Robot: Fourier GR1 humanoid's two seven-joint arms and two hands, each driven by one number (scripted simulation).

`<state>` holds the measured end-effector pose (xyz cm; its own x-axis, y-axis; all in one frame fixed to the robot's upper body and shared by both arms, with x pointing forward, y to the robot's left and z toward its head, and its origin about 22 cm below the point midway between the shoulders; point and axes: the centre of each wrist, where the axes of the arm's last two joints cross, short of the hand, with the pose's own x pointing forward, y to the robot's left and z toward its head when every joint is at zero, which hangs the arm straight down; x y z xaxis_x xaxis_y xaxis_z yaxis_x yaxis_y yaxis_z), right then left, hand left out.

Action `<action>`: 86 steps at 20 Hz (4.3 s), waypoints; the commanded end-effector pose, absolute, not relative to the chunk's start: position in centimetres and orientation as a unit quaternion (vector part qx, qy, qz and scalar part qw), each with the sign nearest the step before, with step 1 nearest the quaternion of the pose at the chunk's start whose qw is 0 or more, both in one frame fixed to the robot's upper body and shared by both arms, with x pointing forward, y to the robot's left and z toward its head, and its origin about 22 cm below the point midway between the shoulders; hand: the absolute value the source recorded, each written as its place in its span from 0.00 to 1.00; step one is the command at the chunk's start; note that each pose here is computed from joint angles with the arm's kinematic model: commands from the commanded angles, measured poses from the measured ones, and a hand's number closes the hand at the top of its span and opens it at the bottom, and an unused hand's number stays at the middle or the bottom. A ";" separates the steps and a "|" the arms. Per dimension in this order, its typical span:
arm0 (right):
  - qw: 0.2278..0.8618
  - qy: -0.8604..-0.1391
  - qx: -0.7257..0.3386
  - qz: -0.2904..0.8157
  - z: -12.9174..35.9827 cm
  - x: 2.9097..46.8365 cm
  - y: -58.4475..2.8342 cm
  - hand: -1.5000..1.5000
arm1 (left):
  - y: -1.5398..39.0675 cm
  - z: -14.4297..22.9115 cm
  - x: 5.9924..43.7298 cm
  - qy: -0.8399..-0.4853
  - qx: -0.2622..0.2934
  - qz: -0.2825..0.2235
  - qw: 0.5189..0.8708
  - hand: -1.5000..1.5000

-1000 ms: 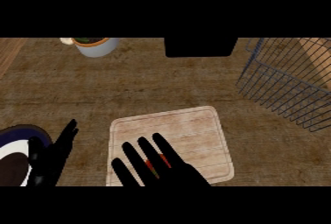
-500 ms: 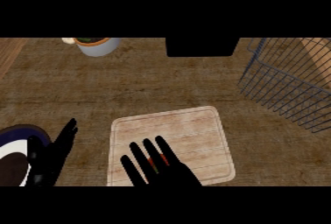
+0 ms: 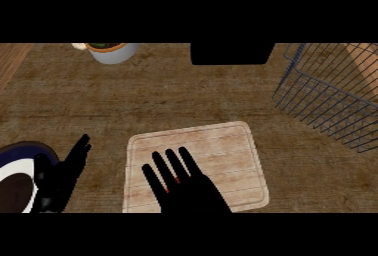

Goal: Pick the tomato from the cutting board and place it in the basket

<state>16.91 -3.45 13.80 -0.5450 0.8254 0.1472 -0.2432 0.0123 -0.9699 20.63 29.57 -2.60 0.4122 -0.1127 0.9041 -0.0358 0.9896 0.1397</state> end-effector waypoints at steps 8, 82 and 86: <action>0.413 -0.568 -0.271 0.659 9.2 17.0 -2.6 0.00 | 29.1 -5.3 19.9 -0.485 0.077 -0.020 0.871 0.50; 0.599 -0.563 -0.562 -0.095 32.2 36.2 -14.5 1.00 | 29.3 -4.3 19.8 -0.482 0.071 -0.014 0.873 0.50; 0.611 -0.537 -0.573 -0.100 32.2 36.9 -15.7 1.00 | 30.4 -4.4 20.0 -0.489 0.084 -0.008 0.868 0.50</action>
<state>36.55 -13.59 31.53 0.2846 0.5843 0.7600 0.7587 0.3472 -0.5511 20.61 29.48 -2.44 0.4108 -0.1253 0.9031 -0.0470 0.9863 0.1583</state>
